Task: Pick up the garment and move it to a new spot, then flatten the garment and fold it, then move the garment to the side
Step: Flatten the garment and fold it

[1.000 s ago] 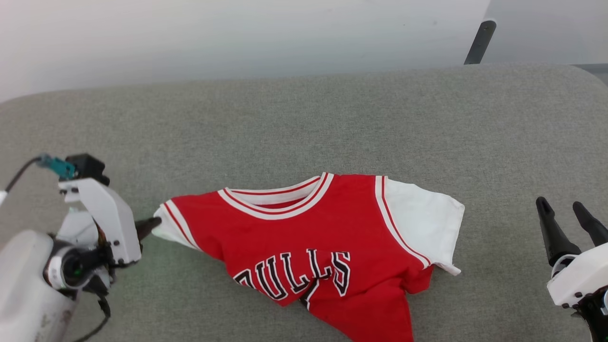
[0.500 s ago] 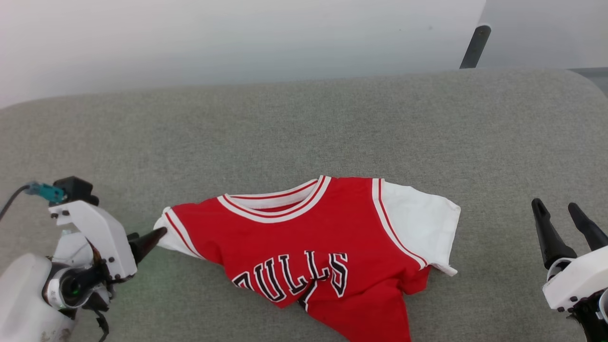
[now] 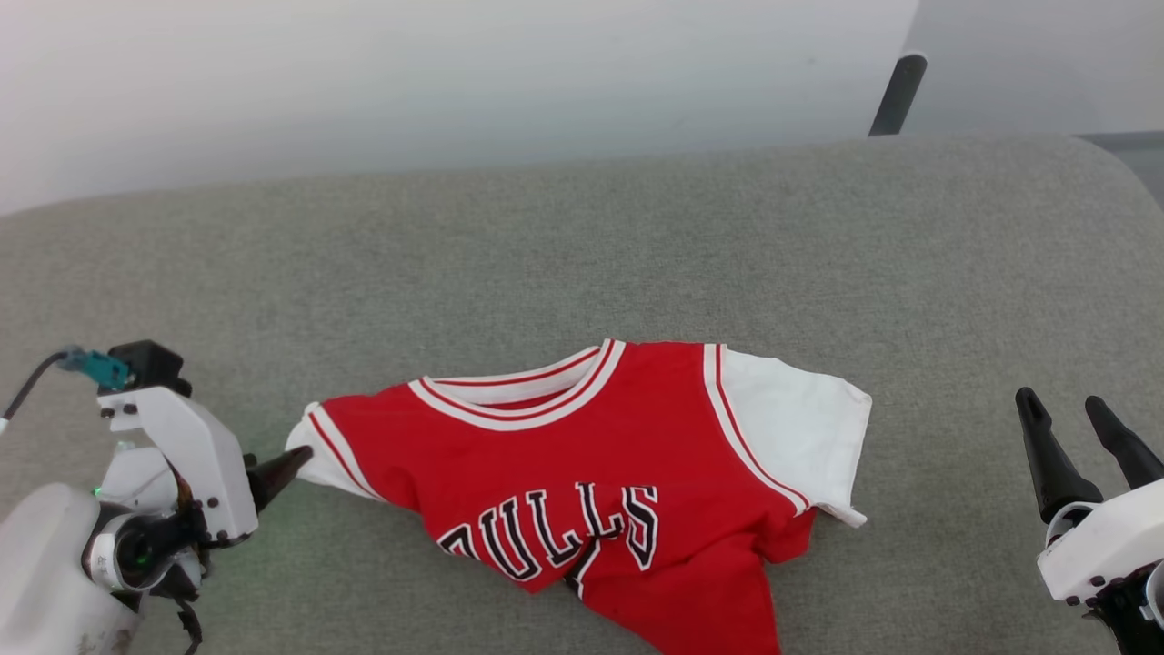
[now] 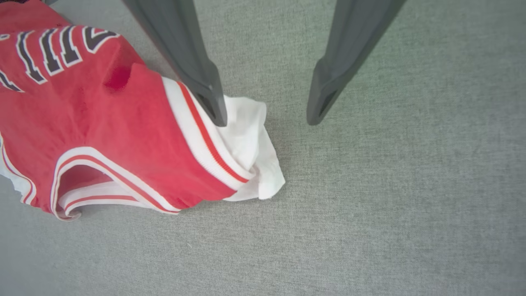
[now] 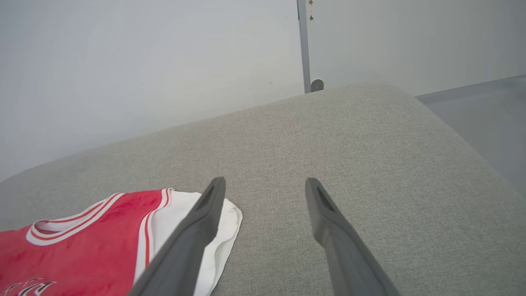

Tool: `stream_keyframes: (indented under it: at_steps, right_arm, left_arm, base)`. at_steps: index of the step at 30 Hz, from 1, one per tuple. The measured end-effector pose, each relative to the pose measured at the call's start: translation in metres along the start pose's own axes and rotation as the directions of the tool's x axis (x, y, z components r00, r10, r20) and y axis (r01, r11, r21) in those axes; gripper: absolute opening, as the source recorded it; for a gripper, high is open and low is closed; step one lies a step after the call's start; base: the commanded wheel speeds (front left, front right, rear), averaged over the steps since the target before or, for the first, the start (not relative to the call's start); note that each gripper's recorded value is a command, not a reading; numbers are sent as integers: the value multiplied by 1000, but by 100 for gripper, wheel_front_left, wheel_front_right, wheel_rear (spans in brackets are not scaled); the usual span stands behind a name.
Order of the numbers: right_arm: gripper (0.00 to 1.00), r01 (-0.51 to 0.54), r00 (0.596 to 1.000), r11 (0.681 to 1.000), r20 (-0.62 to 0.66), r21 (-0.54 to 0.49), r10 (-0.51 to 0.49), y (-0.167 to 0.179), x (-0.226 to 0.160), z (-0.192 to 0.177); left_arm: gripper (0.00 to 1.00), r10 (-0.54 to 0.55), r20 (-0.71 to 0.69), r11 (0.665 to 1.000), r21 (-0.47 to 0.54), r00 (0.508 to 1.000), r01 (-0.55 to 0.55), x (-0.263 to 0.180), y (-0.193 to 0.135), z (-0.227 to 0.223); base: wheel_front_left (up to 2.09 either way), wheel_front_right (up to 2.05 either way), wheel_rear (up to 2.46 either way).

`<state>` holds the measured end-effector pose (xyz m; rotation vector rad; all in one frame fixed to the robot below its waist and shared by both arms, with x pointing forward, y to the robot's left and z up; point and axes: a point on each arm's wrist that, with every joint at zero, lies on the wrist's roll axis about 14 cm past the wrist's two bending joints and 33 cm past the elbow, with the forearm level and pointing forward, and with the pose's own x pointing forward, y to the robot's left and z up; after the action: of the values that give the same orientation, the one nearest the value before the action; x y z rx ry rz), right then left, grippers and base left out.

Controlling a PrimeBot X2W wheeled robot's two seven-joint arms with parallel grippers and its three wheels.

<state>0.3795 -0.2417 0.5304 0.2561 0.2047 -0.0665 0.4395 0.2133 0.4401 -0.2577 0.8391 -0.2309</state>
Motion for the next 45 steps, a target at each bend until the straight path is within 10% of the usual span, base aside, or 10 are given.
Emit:
stream_keyframes:
  at_steps: [10, 12, 33, 45]
  right_arm:
    - [100, 31, 999, 1000, -23, -1, -31, -10, 1, -7]
    - [100, 35, 999, 999, -27, -2, -35, -11, 2, -8]
    - [100, -75, 988, 991, 128, -111, 89, 20, 9, 18]
    - [100, -87, 973, 988, 200, -130, 112, 26, 2, 32]
  left_arm:
    - [98, 9, -60, 999, -48, 998, -12, 24, 6, -13]
    - [2, 3, -77, 998, -55, 997, -7, 29, 4, -16]
    - [0, -52, 26, 998, 22, 998, 52, 17, -15, 38]
    - [0, -361, -43, 914, 180, 932, 362, 2, -141, 45]
  base:
    - [0, 0, 0]
    - [0, 0, 0]
    - [0, 0, 0]
    - [0, 0, 0]
